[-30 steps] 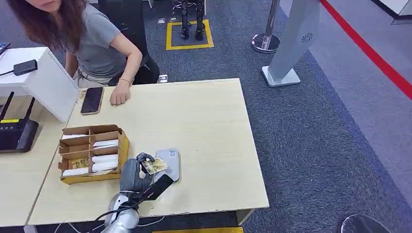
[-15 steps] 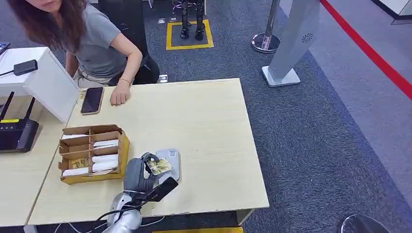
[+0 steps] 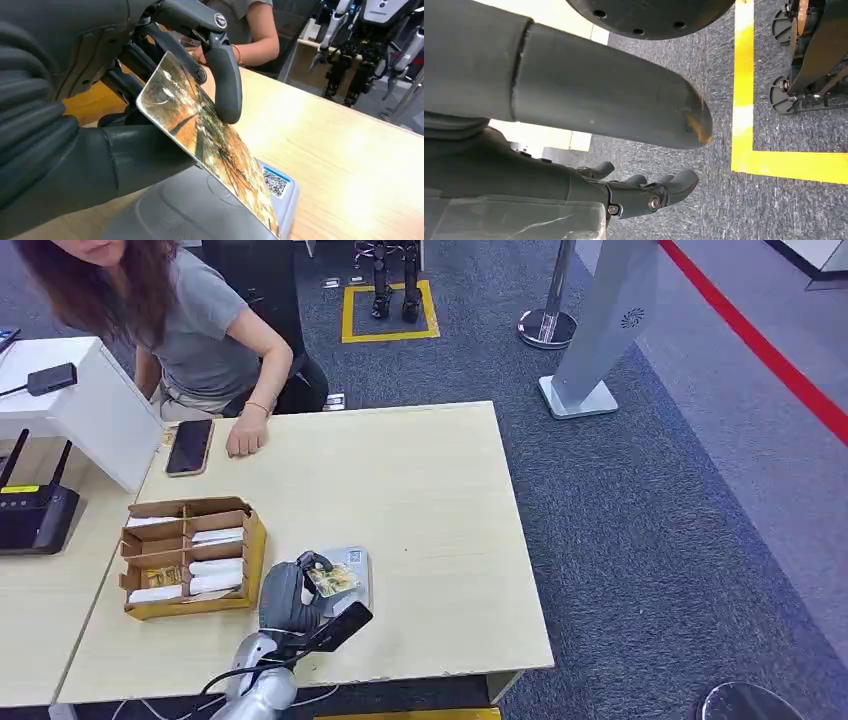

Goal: Pass the card to the sensor for recognition and then transmit it.

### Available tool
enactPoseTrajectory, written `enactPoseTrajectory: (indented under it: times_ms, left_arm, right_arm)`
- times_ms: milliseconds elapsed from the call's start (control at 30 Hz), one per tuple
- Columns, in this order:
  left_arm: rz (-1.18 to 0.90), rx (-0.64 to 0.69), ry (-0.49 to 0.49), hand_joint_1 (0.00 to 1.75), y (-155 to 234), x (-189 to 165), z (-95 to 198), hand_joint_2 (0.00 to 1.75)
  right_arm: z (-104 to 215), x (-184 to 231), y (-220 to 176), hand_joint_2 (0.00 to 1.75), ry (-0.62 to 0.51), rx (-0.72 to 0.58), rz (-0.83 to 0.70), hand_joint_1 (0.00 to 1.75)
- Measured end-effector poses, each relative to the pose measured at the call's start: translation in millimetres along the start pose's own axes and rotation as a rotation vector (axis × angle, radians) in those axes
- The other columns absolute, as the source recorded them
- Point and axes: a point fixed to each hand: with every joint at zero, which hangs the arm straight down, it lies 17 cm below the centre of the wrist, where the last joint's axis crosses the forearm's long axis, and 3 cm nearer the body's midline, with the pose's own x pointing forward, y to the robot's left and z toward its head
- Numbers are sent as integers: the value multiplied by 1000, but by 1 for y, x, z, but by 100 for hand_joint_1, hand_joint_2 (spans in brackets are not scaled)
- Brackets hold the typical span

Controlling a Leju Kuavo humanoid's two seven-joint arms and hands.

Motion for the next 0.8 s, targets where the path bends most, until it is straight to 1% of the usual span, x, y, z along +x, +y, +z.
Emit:
enactPoseTrajectory:
  times_ms: [333,800]
  left_arm:
    - [-2,-36,50,175,-8,-12,2,175]
    - [1,-31,44,175,-7,-9,-2,175]
  right_arm:
    - [0,1,0,0,-2,-1,2,0]
    - [1,3,0,0,-6,-1,3,0]
